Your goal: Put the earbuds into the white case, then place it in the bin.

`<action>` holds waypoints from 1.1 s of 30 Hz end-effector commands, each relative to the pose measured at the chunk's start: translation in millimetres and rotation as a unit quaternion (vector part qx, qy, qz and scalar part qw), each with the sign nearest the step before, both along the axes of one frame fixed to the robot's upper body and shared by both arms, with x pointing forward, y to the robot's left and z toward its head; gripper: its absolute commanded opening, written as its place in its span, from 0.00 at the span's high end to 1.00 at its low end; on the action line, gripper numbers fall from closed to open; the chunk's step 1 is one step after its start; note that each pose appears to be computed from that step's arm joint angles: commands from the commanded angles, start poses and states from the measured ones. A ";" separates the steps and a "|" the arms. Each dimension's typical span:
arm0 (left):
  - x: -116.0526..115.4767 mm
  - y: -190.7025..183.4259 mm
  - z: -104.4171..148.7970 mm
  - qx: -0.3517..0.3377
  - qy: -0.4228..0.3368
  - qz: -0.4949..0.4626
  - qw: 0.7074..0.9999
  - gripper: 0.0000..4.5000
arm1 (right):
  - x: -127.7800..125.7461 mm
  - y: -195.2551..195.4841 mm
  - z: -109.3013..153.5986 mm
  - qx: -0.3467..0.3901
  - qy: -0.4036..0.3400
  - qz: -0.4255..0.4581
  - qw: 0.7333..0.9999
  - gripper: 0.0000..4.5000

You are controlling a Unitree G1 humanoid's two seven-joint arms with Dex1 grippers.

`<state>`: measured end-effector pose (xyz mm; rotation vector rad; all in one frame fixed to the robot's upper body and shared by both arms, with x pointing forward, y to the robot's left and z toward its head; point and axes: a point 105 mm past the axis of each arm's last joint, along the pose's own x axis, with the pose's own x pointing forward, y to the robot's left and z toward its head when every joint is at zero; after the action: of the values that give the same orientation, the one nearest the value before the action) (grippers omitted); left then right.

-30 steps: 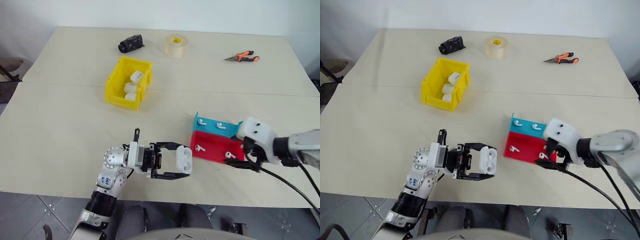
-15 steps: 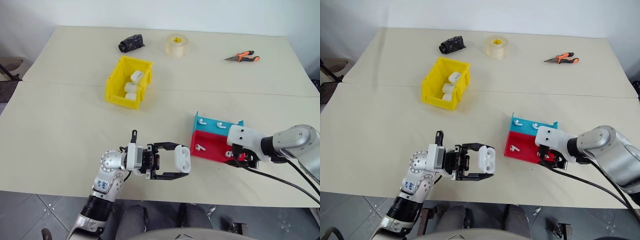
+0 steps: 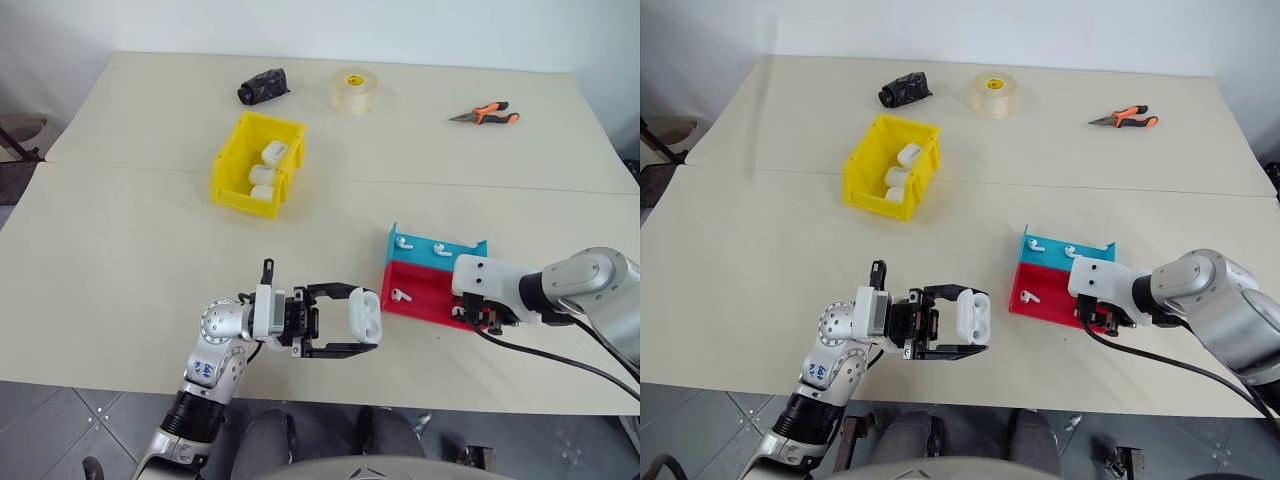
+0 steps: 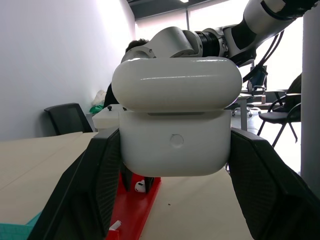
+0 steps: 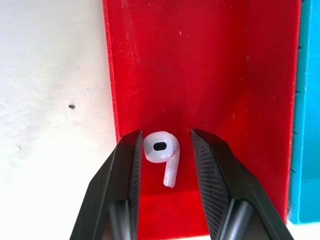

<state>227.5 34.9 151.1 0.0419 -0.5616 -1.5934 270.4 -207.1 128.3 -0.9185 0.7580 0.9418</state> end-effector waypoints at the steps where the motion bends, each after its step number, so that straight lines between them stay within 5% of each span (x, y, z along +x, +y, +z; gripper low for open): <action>1: -5.6 -3.7 8.7 -0.009 -0.019 -0.009 1.000 0.38 | 1.3 -4.8 2.5 -0.022 -0.008 0.005 1.000 0.65; 11: -5.8 -3.6 9.6 -0.009 -0.018 -0.009 1.000 0.38 | -2.7 -4.9 -2.5 -0.029 0.006 0.021 0.999 0.65; 15: -5.3 -3.2 10.1 -0.008 -0.018 -0.008 1.000 0.38 | -2.5 -3.8 -3.8 -0.026 0.007 0.021 0.999 0.83; 22: -4.5 -2.7 9.7 -0.001 -0.003 -0.015 1.000 0.38 | 0.0 -0.7 -1.5 -0.016 -0.006 0.017 1.000 0.83; 31: 2.7 1.8 9.5 -0.006 0.000 -0.003 1.000 0.38 | -4.4 24.9 39.9 0.176 -0.047 0.055 0.982 0.83; 33: 3.5 4.4 7.8 -0.002 0.013 -0.012 1.000 0.38 | -7.5 36.1 53.7 0.268 -0.078 0.089 0.956 0.83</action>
<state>233.2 38.0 151.2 0.0284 -0.5109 -1.5958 266.8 -178.4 165.5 -0.6206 0.3986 1.0979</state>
